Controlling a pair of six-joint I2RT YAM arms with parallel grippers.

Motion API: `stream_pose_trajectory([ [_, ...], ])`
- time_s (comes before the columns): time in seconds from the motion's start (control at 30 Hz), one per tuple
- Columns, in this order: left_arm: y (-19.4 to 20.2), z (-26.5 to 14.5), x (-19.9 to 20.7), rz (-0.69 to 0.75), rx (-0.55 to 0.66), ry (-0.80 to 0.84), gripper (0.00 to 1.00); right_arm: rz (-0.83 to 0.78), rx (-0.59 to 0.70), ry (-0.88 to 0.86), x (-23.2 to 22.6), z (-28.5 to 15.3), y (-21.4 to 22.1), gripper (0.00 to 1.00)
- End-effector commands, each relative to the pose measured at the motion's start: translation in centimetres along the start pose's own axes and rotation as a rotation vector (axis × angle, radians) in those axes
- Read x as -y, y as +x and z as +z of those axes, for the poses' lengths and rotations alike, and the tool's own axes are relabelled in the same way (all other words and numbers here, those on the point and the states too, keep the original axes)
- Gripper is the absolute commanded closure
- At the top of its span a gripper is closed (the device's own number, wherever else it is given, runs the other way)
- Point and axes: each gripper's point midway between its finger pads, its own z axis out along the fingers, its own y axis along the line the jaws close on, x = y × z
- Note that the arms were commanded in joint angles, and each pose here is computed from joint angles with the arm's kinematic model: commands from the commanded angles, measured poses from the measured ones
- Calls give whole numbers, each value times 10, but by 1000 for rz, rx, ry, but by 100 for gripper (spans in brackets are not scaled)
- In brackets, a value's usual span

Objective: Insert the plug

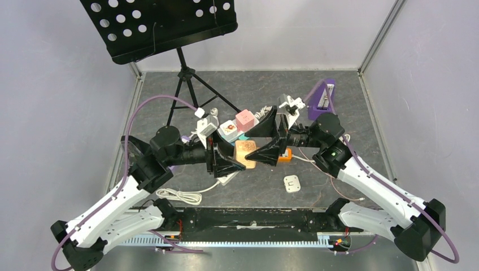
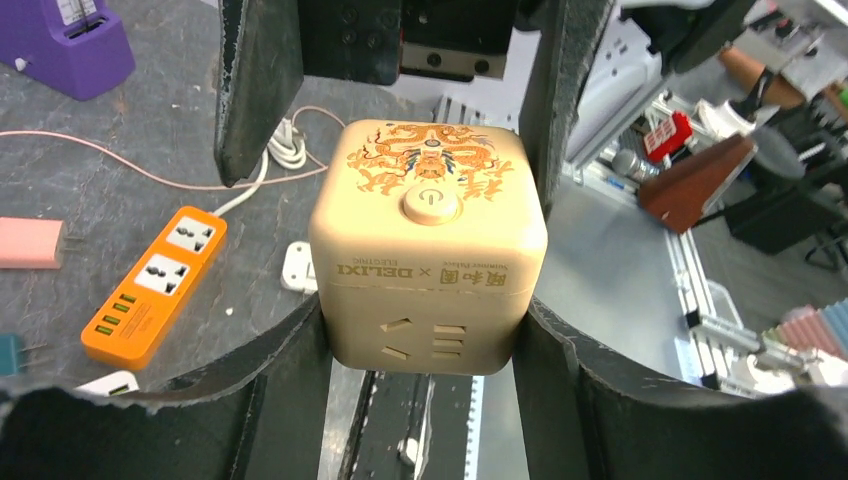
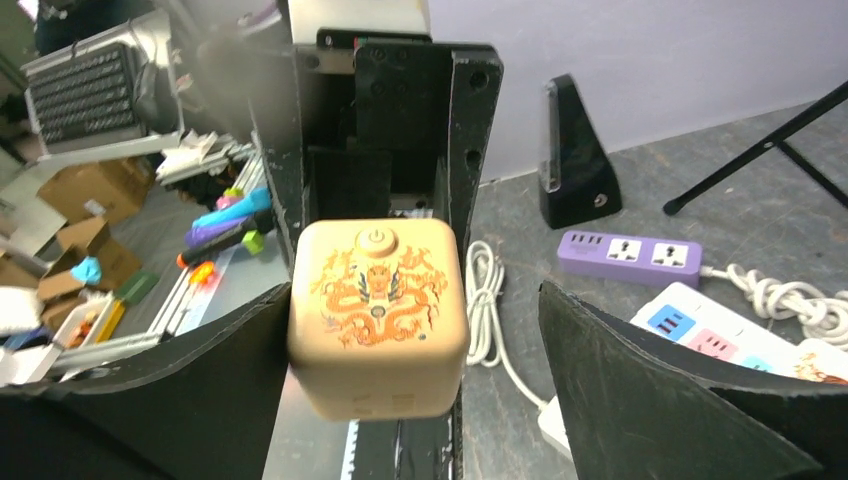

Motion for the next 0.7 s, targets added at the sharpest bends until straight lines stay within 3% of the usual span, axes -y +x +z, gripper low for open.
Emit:
stream_pose_trajectory([
  [0.0,-2,-21,31,190,-35,120,98,-43,-80,-103,-20,-7,10,12],
  [0.2,4,-28,41,237,-64,171,98,-1,-108,-101,-17,-9,26,18],
  [0.4,5,-21,32,208,-74,145,98,-11,-81,-68,-11,-3,27,10],
  [0.67,2,-15,22,186,-71,101,98,17,-130,7,6,8,40,11],
])
